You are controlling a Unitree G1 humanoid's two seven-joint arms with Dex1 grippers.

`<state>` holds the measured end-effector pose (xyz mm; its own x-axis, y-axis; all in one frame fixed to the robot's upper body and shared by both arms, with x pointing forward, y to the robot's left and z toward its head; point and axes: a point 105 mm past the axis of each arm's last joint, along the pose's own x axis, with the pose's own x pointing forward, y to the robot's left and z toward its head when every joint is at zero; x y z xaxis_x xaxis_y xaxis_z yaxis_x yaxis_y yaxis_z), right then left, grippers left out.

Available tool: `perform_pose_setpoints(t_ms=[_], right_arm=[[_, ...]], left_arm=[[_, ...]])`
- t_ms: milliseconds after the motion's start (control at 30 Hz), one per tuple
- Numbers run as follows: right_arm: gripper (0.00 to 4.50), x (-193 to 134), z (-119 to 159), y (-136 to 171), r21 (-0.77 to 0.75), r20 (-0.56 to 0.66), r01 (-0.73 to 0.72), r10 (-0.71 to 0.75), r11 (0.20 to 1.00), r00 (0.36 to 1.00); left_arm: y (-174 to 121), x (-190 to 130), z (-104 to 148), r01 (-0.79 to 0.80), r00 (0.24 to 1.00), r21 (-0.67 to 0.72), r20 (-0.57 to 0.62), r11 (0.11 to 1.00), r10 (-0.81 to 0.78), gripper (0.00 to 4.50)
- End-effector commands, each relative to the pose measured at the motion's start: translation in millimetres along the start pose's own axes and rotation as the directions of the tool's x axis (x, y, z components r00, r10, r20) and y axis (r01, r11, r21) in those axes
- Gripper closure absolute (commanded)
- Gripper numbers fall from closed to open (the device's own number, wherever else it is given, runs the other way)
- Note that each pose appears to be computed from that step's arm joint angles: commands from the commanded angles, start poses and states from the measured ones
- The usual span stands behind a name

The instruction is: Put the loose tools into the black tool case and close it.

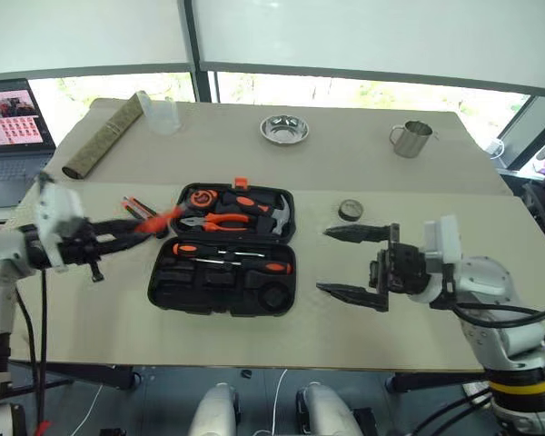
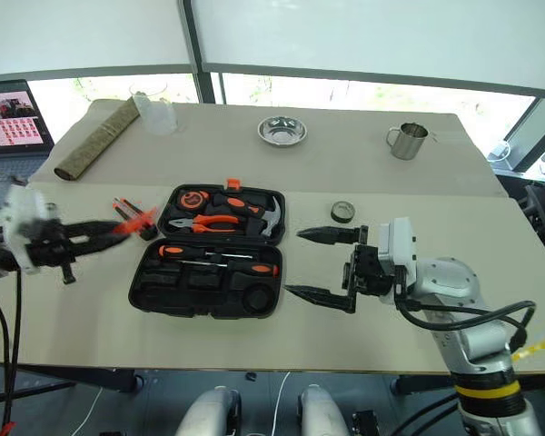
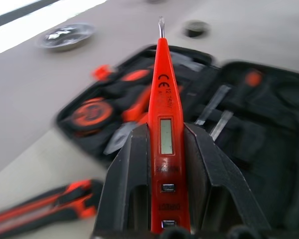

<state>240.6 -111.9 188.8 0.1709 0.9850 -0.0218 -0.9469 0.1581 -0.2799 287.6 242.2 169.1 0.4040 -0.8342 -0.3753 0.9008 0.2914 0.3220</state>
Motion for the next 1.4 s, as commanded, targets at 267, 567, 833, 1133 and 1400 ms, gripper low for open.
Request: perform_pose_setpoints(t_ms=[267, 567, 833, 1133, 1400], right_arm=[[0.00, 2.6, -12.4, 5.3, 0.035, -0.144, 0.009, -0.003, 0.999, 0.990], [0.00, 3.6, -11.4, 9.0, 0.042, -0.140, 0.022, -0.016, 0.999, 0.990], [0.00, 8.1, -10.0, 10.5, 0.050, -0.129, 0.019, -0.013, 0.999, 0.992], [0.00, 10.2, -11.3, 10.1, 0.062, -0.125, 0.018, -0.010, 0.998, 0.992], [0.00, 11.5, -9.6, 13.5, 0.078, -0.096, 0.007, 0.001, 0.997, 0.995]], left_arm=[[-1.7, 39.3, -17.6, 0.222, 0.943, 0.189, -0.292, 0.956, -0.161, 4.03], [8.9, 45.5, -29.0, 0.240, 0.908, 0.185, -0.389, 0.953, -0.154, 4.03], [7.6, 49.3, -33.9, 0.310, 0.866, 0.199, -0.463, 0.930, -0.190, 4.03], [5.1, 54.2, -41.8, 0.338, 0.806, 0.136, -0.553, 0.931, -0.212, 4.03], [3.8, 56.9, -27.5, 0.243, 0.883, 0.089, -0.432, 0.966, -0.183, 2.37]])
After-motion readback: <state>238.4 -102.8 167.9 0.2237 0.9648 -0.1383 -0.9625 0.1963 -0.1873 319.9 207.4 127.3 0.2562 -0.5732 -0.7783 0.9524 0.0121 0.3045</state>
